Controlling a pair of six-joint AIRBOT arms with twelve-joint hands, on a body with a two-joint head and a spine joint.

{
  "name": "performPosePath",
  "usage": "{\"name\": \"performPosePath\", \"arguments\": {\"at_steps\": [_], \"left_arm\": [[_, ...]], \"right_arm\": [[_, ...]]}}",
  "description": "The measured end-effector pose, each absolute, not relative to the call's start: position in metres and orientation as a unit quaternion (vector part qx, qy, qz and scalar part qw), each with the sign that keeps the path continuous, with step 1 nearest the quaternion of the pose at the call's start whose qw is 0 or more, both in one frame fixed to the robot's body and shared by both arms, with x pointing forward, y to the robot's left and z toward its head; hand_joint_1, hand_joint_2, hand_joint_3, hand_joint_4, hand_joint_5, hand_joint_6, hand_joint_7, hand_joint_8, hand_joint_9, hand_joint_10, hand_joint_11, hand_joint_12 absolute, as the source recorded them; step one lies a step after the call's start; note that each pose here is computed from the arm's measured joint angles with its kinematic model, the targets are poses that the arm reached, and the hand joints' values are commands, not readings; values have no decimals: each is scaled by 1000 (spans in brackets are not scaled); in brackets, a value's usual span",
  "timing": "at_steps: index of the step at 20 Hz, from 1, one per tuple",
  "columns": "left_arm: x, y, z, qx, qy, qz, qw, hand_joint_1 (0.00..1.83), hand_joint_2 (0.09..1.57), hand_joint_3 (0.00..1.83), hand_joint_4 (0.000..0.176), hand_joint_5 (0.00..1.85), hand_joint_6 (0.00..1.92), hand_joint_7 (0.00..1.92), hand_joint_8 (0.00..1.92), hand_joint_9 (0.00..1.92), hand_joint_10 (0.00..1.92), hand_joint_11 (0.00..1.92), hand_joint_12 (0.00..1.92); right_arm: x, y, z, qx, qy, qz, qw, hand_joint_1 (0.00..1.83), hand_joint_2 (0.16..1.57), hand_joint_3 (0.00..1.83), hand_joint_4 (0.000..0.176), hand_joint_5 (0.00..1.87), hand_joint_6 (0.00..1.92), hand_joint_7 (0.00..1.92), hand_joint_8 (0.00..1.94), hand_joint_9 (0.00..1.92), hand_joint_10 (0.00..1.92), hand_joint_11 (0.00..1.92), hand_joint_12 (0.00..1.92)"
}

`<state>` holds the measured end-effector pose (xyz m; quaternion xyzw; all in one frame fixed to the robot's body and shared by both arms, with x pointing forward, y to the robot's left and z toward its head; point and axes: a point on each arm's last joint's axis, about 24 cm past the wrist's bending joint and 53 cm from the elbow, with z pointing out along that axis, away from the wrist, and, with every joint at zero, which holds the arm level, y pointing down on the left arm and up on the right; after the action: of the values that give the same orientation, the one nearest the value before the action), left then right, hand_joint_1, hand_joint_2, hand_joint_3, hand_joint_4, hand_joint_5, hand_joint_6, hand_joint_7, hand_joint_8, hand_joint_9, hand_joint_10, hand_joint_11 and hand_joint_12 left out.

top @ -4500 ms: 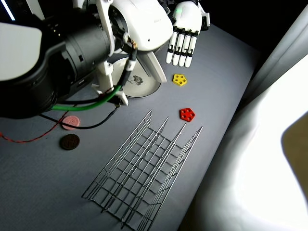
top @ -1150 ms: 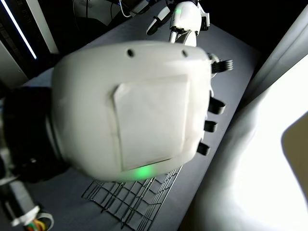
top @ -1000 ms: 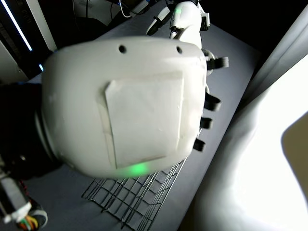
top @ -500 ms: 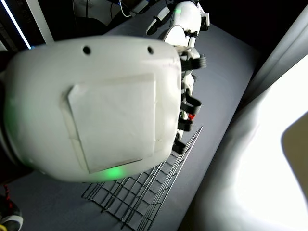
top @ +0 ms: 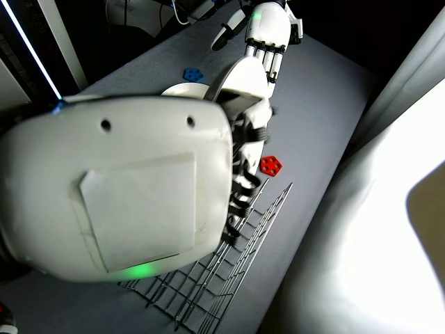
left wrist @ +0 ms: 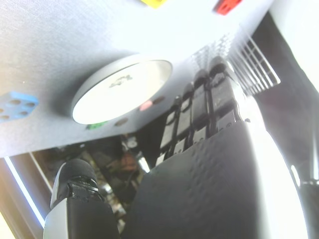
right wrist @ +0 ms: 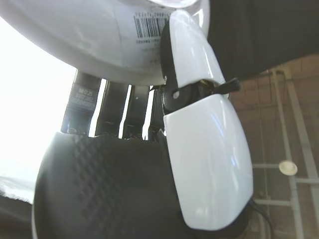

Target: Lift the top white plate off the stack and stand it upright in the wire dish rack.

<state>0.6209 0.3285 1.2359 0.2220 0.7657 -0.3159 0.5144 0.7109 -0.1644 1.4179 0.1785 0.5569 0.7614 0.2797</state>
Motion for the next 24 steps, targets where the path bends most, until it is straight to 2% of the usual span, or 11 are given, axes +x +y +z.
{"name": "performPosePath", "arguments": {"at_steps": [5,8,17,18,19,21,22,23,24], "left_arm": [[621,329,1236,222,766,-315,515,190,969,0,0,36,7,68,8,64,5,76,13],[621,328,1236,223,765,-316,515,244,964,0,0,29,5,61,4,64,8,84,16],[621,328,1236,225,765,-314,516,269,952,0,0,26,1,38,2,41,2,64,7],[621,328,1236,225,765,-314,516,267,955,0,0,32,4,41,4,40,2,61,5],[621,328,1236,225,765,-314,516,255,954,0,0,33,4,44,4,41,2,64,7],[621,328,1236,225,765,-314,516,264,957,0,0,39,5,59,9,58,8,74,11],[621,329,1236,225,765,-314,516,279,959,1,0,28,0,51,4,50,4,57,3],[621,328,1236,225,765,-314,516,270,962,2,0,29,1,48,2,43,0,54,2],[621,328,1236,225,765,-314,516,271,961,1,0,25,0,39,0,35,0,48,0]], "right_arm": [[713,-164,1410,190,557,762,269,1484,1133,0,0,782,1215,898,810,977,934,770,1575],[716,-168,1406,193,560,759,272,1481,1144,0,0,770,1263,861,880,930,954,768,1579],[735,-194,1408,222,543,757,287,1480,1152,1,0,757,1259,857,883,932,1001,717,1634],[736,-192,1406,225,543,758,281,1492,1090,0,0,898,1086,1011,672,1076,801,836,1518],[738,-190,1404,229,544,759,276,1497,1057,0,0,960,988,1102,526,1157,665,896,1446],[741,-187,1398,237,546,759,265,1498,1047,0,0,991,956,1142,450,1183,602,914,1410],[741,-186,1396,236,548,758,264,1487,1110,0,0,855,1143,978,698,1012,840,798,1522],[740,-186,1396,235,549,758,264,1484,1126,1,0,819,1186,922,782,972,915,773,1559],[741,-188,1397,237,546,759,264,1484,1126,0,0,816,1183,919,778,986,913,766,1565]]}}
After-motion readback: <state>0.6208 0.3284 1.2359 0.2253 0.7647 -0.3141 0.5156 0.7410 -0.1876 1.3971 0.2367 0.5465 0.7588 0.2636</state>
